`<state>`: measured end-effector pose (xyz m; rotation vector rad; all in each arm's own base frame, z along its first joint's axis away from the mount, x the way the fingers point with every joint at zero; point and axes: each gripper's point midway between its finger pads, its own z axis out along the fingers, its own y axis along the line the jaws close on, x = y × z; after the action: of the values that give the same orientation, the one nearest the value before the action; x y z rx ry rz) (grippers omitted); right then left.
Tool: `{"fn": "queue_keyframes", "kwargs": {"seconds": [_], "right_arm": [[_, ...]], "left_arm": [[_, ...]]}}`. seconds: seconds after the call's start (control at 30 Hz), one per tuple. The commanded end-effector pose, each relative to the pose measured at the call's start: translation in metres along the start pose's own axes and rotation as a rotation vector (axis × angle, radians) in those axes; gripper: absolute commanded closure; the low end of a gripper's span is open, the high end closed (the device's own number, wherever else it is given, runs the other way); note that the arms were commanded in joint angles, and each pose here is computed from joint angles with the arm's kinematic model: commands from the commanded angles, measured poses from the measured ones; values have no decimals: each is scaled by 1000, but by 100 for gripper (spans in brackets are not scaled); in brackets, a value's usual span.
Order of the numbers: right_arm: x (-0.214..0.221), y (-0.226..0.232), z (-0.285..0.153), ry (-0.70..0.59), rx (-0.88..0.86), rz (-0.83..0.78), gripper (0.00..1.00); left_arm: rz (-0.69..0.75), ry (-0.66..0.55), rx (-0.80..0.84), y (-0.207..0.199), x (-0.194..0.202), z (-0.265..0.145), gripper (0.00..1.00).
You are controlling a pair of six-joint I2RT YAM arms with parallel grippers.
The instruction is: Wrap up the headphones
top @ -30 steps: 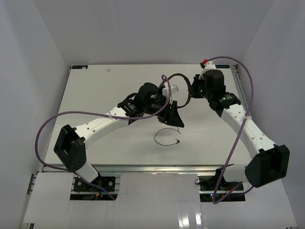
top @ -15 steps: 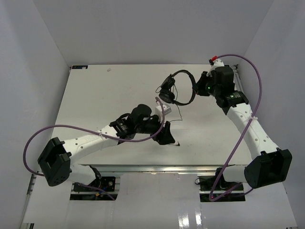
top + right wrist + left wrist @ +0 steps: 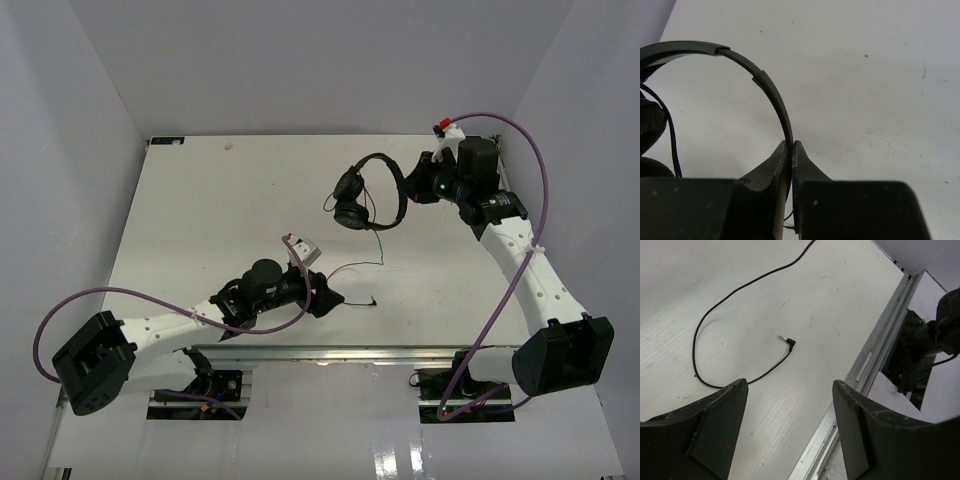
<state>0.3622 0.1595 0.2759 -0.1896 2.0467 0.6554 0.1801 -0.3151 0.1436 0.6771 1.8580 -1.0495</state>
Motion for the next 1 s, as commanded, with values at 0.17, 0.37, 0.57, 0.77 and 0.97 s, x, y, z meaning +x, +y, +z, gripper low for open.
{"fn": "queue_keyframes", "kwargs": {"seconds": [0.17,0.37,0.57,0.77,0.97], "right_arm": [[-14,57,-26,-59,-327,-196,92],[-13,65,-33,-59,-360,-196,92],[-11,70,-40,-58,-388,-195,92],[-7,76,-43,-50,-430,-190,92],[-4,82,-48,-45,-459,-187,92]], "left_arm": [[223,-64,-51,27,2,23,20],[298,-16,-70,41,11,53,19],[338,38,-62,50,23,76,19],[344,35,-71,56,24,92,19],[352,45,-65,57,22,112,19]]}}
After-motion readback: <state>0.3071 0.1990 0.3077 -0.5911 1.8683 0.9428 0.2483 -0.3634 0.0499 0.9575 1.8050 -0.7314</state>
